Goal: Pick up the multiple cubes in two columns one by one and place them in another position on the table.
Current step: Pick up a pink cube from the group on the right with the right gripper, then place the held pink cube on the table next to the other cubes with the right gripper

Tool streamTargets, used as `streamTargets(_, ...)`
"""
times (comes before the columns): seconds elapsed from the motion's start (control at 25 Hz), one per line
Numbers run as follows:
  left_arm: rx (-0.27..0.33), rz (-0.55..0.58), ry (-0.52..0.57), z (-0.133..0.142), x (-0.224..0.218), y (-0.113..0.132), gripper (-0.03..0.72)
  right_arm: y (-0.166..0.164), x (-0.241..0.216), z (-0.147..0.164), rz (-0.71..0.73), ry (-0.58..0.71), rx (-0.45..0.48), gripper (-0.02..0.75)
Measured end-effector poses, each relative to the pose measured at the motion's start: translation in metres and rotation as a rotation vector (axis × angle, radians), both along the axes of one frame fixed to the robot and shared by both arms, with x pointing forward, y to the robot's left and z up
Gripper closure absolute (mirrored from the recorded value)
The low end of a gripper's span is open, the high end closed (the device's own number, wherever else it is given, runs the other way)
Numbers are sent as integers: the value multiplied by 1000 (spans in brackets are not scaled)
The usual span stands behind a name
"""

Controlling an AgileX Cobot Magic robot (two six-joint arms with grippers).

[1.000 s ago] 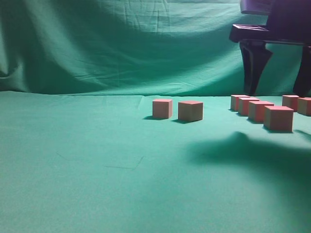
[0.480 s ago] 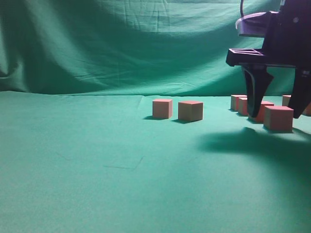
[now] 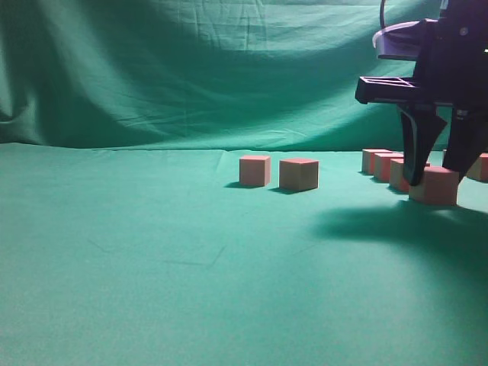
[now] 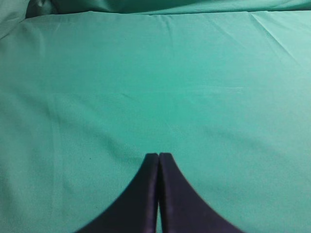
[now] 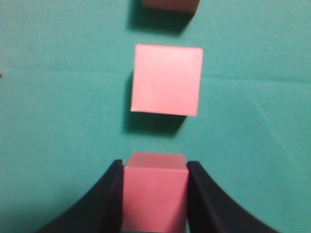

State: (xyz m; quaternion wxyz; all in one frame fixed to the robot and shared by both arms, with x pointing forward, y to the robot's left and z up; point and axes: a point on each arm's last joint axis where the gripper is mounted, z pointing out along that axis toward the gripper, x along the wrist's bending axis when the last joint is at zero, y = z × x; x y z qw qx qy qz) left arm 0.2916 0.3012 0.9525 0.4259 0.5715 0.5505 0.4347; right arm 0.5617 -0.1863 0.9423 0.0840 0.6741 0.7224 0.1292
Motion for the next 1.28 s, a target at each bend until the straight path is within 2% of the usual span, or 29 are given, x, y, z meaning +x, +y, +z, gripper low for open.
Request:
streamTargets(0.16, 0, 0, 0, 0, 0, 0, 688, 0, -1, 0, -3, 14, -5, 458)
streamTargets(0.32, 0, 0, 0, 0, 0, 0, 688, 2, -5, 11, 24, 92, 0, 458)
streamTargets(0.4, 0, 0, 0, 0, 0, 0, 688, 7, -5, 31, 97, 75, 45, 458)
streamTargets(0.64, 0, 0, 0, 0, 0, 0, 688, 33, 1, 102, 418, -113, 252, 458)
streamTargets(0.72, 0, 0, 0, 0, 0, 0, 688, 44, 4, 122, 526, -172, 286, 458)
streamTargets(0.88, 0, 0, 0, 0, 0, 0, 688, 79, 12, 151, 740, -238, 237, 458)
streamTargets(1.0, 0, 0, 0, 0, 0, 0, 688, 113, 18, 154, 891, -239, 130, 458)
streamTargets(1.12, 0, 0, 0, 0, 0, 0, 688, 148, 24, 140, 1006, -209, 26, 458)
streamTargets(1.28, 0, 0, 0, 0, 0, 0, 688, 181, 31, 113, 1080, -167, -28, 458)
